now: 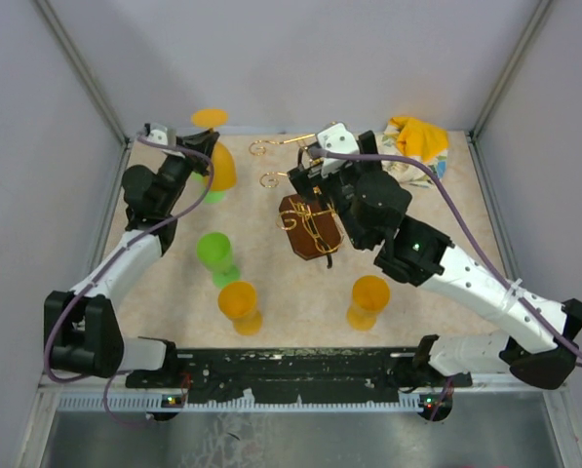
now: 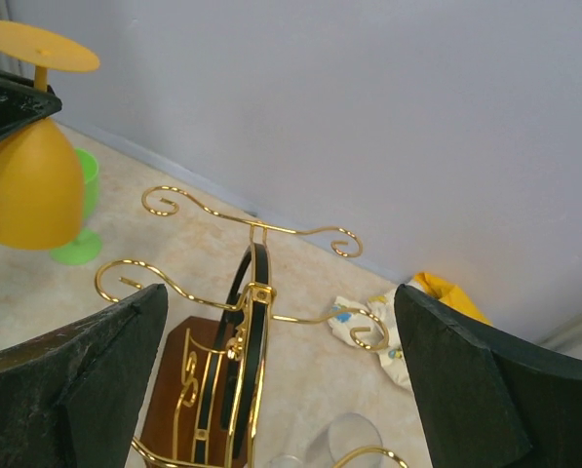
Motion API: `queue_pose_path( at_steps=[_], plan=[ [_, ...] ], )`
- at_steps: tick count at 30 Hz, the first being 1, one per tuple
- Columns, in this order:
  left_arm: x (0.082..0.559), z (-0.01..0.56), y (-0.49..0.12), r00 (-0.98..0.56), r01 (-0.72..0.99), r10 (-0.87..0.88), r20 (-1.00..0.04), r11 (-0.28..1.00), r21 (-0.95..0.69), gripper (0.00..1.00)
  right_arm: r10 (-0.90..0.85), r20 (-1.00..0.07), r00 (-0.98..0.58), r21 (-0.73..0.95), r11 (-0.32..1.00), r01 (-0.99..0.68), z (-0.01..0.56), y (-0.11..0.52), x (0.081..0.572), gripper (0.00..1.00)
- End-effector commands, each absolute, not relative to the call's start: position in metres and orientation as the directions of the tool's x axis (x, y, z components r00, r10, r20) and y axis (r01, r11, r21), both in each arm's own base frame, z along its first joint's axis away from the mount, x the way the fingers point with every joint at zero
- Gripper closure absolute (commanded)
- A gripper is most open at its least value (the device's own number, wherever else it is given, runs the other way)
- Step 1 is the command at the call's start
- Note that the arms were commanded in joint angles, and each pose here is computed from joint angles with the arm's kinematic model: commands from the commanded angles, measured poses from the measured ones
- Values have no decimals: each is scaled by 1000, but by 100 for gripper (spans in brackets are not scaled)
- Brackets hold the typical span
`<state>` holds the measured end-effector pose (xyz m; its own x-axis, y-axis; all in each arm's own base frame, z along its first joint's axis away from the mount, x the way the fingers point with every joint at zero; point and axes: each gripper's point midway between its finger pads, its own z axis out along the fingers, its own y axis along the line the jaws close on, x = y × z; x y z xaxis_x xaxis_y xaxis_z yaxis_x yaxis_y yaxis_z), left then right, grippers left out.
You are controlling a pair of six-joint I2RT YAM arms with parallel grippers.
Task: Place the wine glass upside down on the wine glass rack
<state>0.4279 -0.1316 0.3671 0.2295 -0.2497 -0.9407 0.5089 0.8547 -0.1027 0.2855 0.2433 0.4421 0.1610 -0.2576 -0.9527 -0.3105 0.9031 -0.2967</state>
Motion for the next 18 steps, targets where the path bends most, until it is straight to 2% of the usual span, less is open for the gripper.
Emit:
queue_pose_path(
  at_steps=[1, 18],
  plan=[
    [421, 386, -136, 402, 475, -217, -890, 880, 0, 100, -235, -960, 154, -268, 927, -262, 447, 217, 279, 1],
    [426, 325, -192, 303, 589, -213, -929, 808, 7, 100, -218, -966, 137, -249, 926, -284, 440, 209, 270, 1]
  ],
)
